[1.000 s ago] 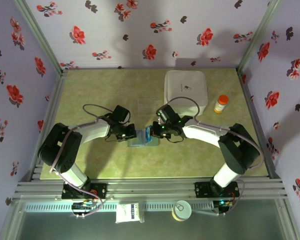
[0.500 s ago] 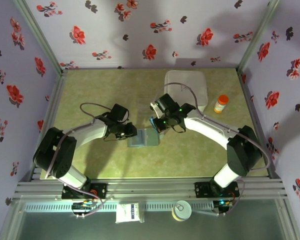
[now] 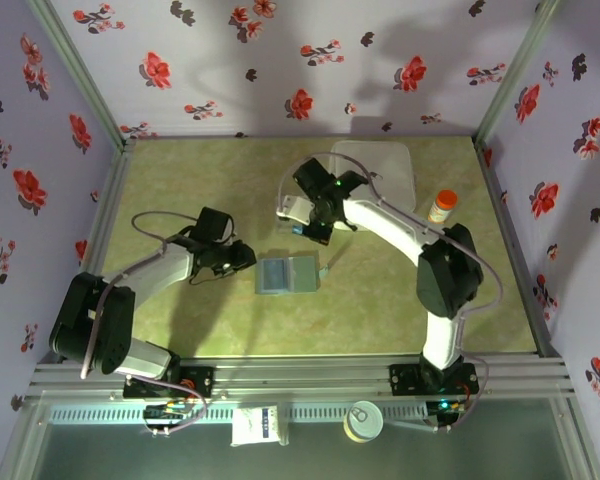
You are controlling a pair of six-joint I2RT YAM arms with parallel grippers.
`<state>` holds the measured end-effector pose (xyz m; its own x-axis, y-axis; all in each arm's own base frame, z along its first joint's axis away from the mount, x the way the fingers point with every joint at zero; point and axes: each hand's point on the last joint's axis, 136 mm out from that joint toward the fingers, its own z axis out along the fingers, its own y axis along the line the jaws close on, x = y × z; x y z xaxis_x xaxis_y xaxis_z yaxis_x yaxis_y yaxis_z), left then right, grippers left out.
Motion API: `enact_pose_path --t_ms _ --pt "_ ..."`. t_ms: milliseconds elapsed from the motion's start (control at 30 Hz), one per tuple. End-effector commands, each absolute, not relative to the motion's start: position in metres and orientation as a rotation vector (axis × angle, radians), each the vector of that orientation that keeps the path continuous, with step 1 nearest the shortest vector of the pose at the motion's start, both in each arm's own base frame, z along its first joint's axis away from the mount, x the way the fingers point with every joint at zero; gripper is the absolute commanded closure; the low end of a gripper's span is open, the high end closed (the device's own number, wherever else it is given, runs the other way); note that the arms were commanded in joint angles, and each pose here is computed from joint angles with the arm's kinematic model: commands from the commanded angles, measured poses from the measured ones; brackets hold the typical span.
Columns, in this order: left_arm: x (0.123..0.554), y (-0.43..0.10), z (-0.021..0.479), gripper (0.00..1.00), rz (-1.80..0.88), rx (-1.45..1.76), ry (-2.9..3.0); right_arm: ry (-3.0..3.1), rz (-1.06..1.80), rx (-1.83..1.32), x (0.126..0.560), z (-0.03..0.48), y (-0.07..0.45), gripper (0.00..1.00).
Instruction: Take the credit cards out of the card holder
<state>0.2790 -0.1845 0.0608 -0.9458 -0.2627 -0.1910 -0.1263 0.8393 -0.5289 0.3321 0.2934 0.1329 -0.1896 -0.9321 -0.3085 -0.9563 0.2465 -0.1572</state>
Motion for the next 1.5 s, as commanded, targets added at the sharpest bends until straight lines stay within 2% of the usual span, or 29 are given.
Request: enact_pose_path --t_ms 0,300,767,1467 --pt "0.281 -0.179 0.065 0.77 -0.818 -0.293 2.739 2.149 0.155 -1.890 0.337 0.136 0.292 1.00" --pt "0.291 -0.170 0.069 0.77 -0.865 -0.313 2.736 2.130 0.305 -1.924 0.370 0.147 0.319 1.00" --pt "0.298 -0.155 0.061 0.77 -0.845 -0.361 2.752 2.093 0.331 -1.913 0.411 0.125 0.324 1.00" --pt "0.289 -0.147 0.053 0.76 -0.824 -0.415 2.746 2.146 0.534 -2.075 0.377 0.085 0.320 1.00"
